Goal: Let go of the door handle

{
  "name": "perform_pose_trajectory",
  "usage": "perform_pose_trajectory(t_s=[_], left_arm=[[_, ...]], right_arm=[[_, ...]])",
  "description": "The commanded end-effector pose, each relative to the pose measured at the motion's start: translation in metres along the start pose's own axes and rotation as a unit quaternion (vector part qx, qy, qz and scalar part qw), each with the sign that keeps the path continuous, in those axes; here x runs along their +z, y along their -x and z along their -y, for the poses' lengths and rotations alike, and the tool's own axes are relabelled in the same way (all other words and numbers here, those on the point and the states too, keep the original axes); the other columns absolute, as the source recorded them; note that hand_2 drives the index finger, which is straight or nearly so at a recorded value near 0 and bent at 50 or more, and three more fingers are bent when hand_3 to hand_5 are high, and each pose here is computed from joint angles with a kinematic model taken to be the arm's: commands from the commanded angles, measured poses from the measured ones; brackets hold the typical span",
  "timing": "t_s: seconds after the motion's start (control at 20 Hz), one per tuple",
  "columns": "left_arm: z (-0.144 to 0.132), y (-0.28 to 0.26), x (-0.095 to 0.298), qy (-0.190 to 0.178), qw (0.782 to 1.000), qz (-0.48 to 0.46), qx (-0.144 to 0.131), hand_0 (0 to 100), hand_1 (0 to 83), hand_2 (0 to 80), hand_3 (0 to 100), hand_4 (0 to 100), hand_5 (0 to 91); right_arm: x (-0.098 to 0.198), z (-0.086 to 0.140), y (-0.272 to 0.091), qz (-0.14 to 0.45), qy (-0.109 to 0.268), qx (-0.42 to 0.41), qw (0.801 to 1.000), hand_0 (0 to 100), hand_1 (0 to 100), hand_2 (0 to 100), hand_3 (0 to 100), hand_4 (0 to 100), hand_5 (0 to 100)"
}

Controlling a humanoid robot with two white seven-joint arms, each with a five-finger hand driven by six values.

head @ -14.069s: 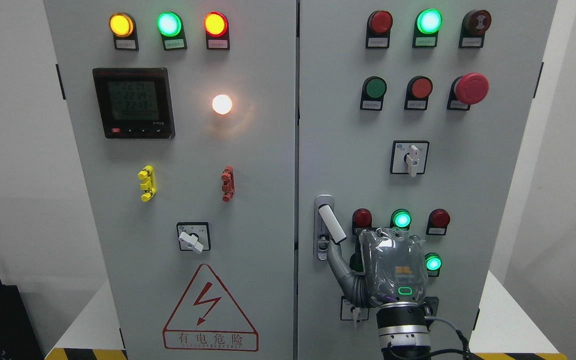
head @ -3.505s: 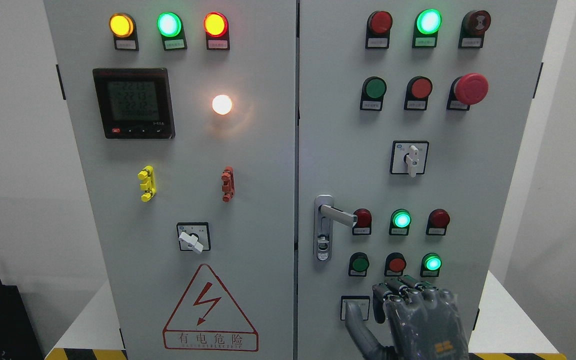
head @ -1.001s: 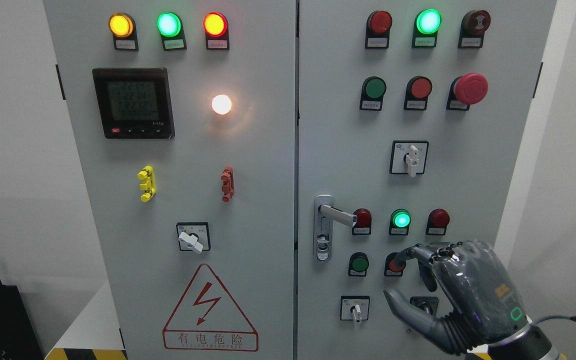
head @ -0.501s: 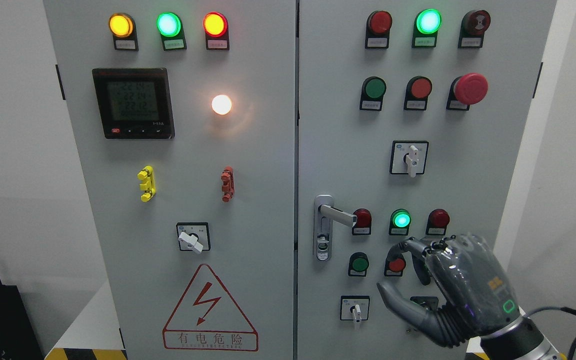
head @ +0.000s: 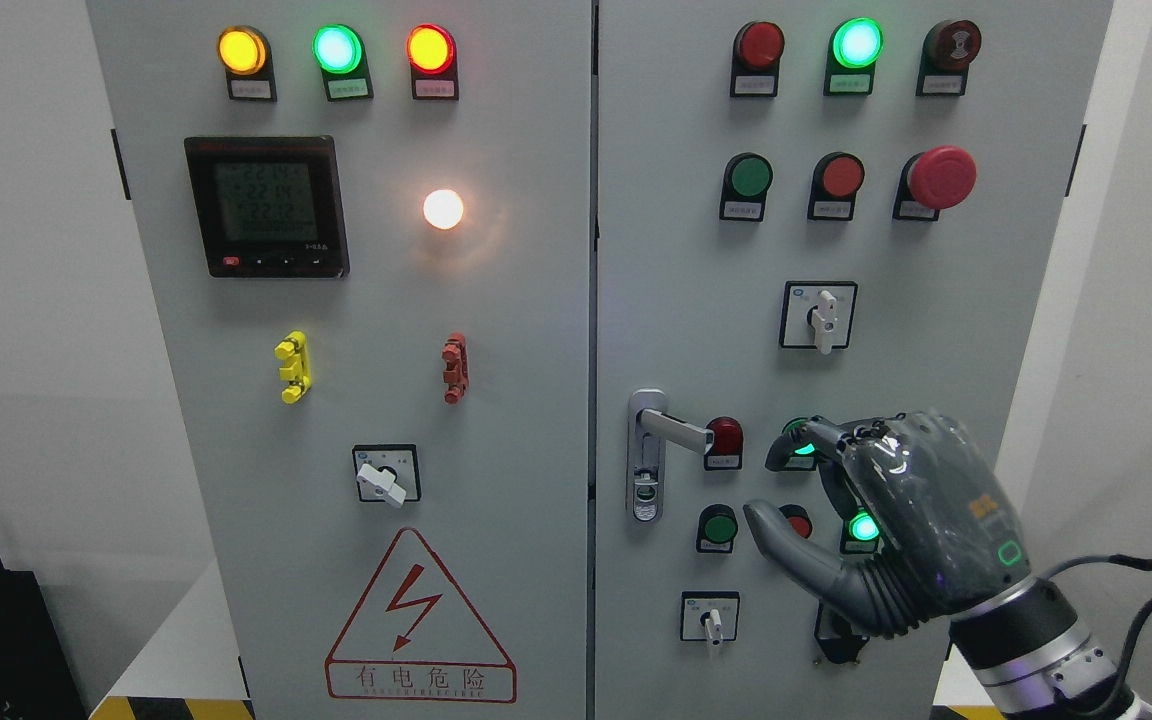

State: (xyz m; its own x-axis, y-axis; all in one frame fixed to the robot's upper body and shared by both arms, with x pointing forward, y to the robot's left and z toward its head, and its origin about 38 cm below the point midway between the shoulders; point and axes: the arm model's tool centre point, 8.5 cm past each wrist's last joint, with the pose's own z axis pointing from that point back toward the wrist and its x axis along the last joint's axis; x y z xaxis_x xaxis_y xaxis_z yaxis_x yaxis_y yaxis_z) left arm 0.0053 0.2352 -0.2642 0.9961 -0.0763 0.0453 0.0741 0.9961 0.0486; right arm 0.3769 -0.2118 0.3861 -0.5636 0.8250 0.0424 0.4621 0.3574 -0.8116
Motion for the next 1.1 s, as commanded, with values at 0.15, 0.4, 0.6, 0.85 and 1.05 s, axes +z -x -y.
perform_pose_trajectory(t_s=[0.15,0.4,0.6,0.85,1.05], left_arm=[[0.000,0.001,0.000,0.000,1.000,-0.003,0.001,12,38.9,0.0,0,0,0.0],[0.000,0.001,0.000,0.000,1.000,-0.003,0.001,12,38.9,0.0,0,0,0.0],[0.000,0.001,0.000,0.000,1.000,-0.003,0.001,12,38.9,0.0,0,0,0.0],[0.000,0.001,0.000,0.000,1.000,-0.003,0.001,12,38.9,0.0,0,0,0.0],[0.000,0.001,0.000,0.000,1.000,-0.003,0.001,12,38.9,0.0,0,0,0.0]], right_arm=[[-0.002,-0.009,0.000,-0.021,-0.040,-0.005,0.999,42,18,52,100,100,100],[-0.003,-0.016,-0.002,-0.029,-0.051,0.005,0.998,42,15,48,100,100,100],[-0.017,-0.011,-0.009,-0.037,-0.048,0.022,0.998,41,15,47,100,100,100],[-0.023,-0.016,-0.018,-0.036,-0.059,0.009,0.998,41,16,48,100,100,100],[-0.023,-0.032,-0.034,-0.024,-0.068,-0.013,0.997,41,16,49,100,100,100]])
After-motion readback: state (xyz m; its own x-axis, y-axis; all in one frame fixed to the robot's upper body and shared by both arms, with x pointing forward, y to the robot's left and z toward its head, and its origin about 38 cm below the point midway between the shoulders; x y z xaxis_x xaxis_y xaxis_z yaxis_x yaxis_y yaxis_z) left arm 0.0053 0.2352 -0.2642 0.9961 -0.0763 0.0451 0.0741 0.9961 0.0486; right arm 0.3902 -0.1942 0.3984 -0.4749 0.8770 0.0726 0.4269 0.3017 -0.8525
